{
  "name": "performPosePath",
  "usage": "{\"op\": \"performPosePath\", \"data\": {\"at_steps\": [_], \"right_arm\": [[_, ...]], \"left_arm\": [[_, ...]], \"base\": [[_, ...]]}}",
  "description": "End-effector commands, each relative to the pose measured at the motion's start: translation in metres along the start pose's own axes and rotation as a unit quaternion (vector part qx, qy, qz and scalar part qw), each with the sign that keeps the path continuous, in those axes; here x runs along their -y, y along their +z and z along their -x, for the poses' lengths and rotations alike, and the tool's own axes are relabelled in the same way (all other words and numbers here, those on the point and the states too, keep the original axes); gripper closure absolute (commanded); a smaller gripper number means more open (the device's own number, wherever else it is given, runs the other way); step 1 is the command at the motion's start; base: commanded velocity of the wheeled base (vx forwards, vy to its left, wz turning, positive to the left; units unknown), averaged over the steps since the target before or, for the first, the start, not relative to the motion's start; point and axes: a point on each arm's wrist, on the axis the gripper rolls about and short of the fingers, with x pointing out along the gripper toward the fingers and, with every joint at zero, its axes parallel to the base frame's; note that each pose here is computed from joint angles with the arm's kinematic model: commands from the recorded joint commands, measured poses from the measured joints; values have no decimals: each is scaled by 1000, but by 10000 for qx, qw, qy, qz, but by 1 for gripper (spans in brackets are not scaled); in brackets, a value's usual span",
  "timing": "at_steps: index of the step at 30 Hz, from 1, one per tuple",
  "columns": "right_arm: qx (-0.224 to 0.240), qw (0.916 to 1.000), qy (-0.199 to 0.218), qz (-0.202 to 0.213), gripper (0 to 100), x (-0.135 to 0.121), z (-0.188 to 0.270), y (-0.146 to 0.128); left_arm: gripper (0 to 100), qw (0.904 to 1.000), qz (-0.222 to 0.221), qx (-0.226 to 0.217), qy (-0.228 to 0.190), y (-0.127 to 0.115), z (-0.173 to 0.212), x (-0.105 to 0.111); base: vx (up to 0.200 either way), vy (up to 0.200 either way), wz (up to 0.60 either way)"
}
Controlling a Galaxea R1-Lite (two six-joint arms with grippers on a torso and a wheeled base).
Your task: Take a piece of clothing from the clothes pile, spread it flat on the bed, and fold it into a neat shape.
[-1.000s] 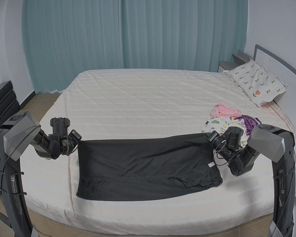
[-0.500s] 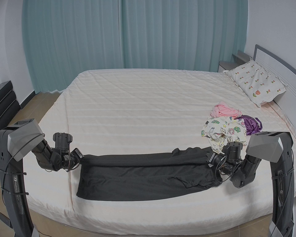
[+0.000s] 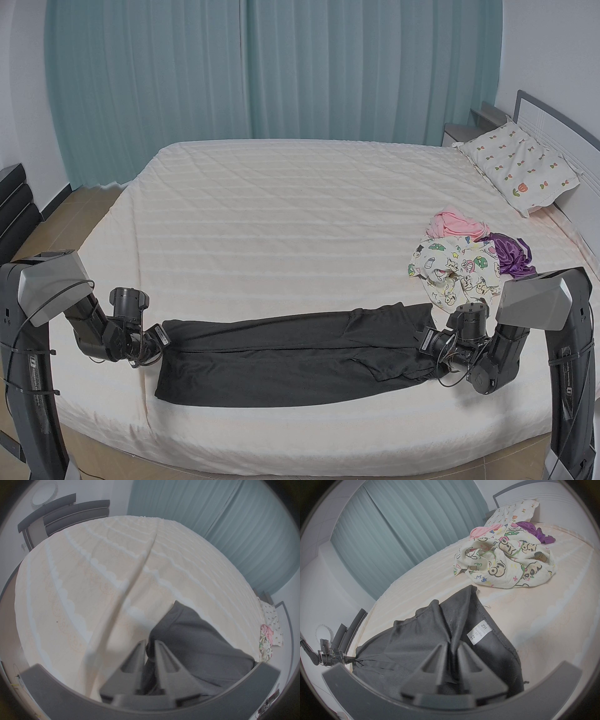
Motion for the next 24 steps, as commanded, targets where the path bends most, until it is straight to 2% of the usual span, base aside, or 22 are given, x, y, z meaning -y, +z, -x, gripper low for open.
{"op": "performPosePath", "data": {"at_steps": [1, 6, 12, 13, 15, 20, 24], "right_arm": [[-26, 10000, -4, 33, 0, 0, 0, -1], [77, 10000, 1, -4, 0, 1, 6, 6], [474, 9984, 239, -193, 0, -3, 23, 42], [467, 9984, 253, -193, 0, -3, 23, 42], [349, 9979, 517, -160, 0, -8, 22, 43], [104, 9973, 718, -82, 0, -17, 3, 33], [-115, 9972, 741, -53, 0, -23, -9, 32]], "left_arm": [[0, 9999, -87, -88, 59, -6, -1, -2], [0, 9997, -128, -175, 106, -12, 3, -4], [0, 9999, 144, -42, 26, 0, 16, -7], [0, 9999, 160, -40, 16, 0, 16, -6], [0, 9985, 536, 50, -139, 7, 24, -2], [0, 9918, 1143, -82, -559, 13, 33, 6], [0, 9894, 1299, -160, -630, 12, 31, 6]], "base": [[0, 0, 0], [0, 0, 0], [0, 0, 0], [0, 0, 0], [0, 0, 0], [0, 0, 0], [0, 0, 0]]}}
